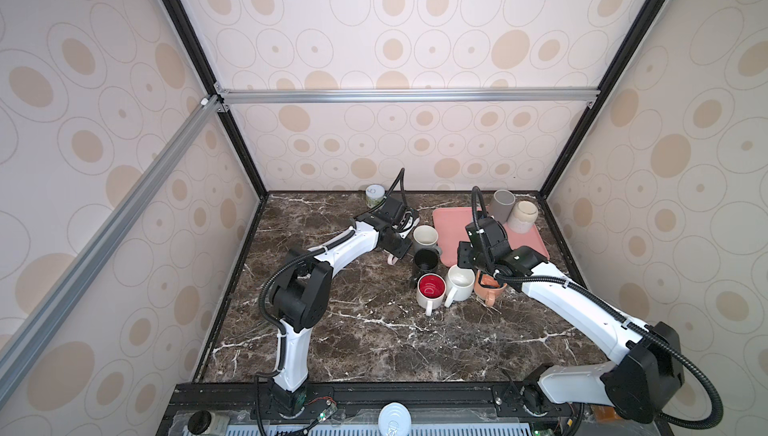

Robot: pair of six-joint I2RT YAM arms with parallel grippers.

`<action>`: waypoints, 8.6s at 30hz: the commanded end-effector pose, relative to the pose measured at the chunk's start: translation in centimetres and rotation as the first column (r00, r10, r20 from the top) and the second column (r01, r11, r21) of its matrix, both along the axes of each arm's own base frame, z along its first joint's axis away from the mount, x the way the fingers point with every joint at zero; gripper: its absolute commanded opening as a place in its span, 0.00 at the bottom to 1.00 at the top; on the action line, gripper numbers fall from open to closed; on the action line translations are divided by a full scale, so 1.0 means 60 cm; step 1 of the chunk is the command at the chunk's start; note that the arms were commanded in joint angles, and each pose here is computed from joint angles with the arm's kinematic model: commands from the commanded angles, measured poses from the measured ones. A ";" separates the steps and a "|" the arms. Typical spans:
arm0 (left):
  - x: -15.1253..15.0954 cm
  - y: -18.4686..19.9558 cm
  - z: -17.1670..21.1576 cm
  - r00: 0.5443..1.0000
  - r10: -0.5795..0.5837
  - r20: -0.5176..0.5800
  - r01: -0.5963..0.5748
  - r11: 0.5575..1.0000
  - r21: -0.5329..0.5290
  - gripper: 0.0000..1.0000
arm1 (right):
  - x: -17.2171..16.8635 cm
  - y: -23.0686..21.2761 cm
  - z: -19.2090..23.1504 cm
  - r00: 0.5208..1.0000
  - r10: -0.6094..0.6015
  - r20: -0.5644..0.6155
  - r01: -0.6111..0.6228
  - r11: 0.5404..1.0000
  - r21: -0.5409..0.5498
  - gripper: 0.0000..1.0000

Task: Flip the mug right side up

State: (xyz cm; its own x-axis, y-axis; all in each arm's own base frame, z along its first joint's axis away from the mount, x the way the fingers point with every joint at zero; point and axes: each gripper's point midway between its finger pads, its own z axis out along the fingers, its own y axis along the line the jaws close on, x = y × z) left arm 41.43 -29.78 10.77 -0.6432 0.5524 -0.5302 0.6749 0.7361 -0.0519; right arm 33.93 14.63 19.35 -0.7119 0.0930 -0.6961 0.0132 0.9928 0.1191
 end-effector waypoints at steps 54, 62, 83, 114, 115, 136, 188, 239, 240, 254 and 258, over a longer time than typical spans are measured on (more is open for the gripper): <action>0.052 -0.009 0.067 0.987 -0.025 0.158 0.016 0.998 0.061 0.43 | 0.004 -0.001 -0.023 0.999 -0.009 -0.049 0.008 1.000 -0.025 0.51; 0.063 -0.014 0.046 0.990 -0.023 0.142 0.015 0.998 0.061 0.44 | 0.000 -0.005 -0.023 0.999 -0.014 -0.046 0.012 0.999 -0.033 0.51; 0.108 -0.002 0.040 0.988 0.017 0.151 -0.021 1.000 0.023 0.45 | 0.004 -0.001 -0.032 0.998 -0.009 -0.064 0.007 0.999 -0.036 0.51; 0.120 -0.014 0.184 0.957 0.032 0.287 -0.004 0.995 -0.098 0.46 | 0.202 -0.118 -0.013 0.973 -0.206 -0.099 0.189 0.969 -0.157 0.55; 0.124 -0.014 0.185 0.954 0.037 0.297 -0.009 0.995 -0.095 0.46 | 0.217 -0.145 -0.017 0.963 -0.248 -0.104 0.230 0.960 -0.159 0.56; 0.211 -0.083 0.226 0.910 0.018 0.415 0.090 0.967 -0.239 0.50 | 0.413 -0.276 -0.023 0.911 -0.413 -0.021 0.407 0.904 -0.135 0.63; 0.231 -0.029 0.211 0.932 0.070 0.356 0.044 0.952 -0.303 0.51 | 0.391 -0.224 -0.117 0.944 -0.262 -0.201 0.304 0.926 0.225 0.50; -0.042 -0.359 0.112 0.930 -0.255 0.264 0.320 0.916 -0.242 0.25 | 0.219 -0.231 -0.184 0.884 -0.155 -0.441 0.238 0.961 0.141 0.37; -0.038 -0.358 0.106 0.932 -0.250 0.261 0.313 0.920 -0.235 0.25 | 0.212 -0.226 -0.187 0.881 -0.149 -0.448 0.239 0.959 0.151 0.37; 0.034 -0.348 0.069 0.963 -0.150 0.224 0.213 0.933 -0.289 0.24 | 0.166 -0.184 -0.188 0.892 -0.117 -0.438 0.205 0.966 0.158 0.36; 0.061 -0.351 0.073 0.966 -0.127 0.223 0.196 0.925 -0.324 0.24 | 0.171 -0.179 -0.179 0.901 -0.117 -0.417 0.197 0.968 0.154 0.36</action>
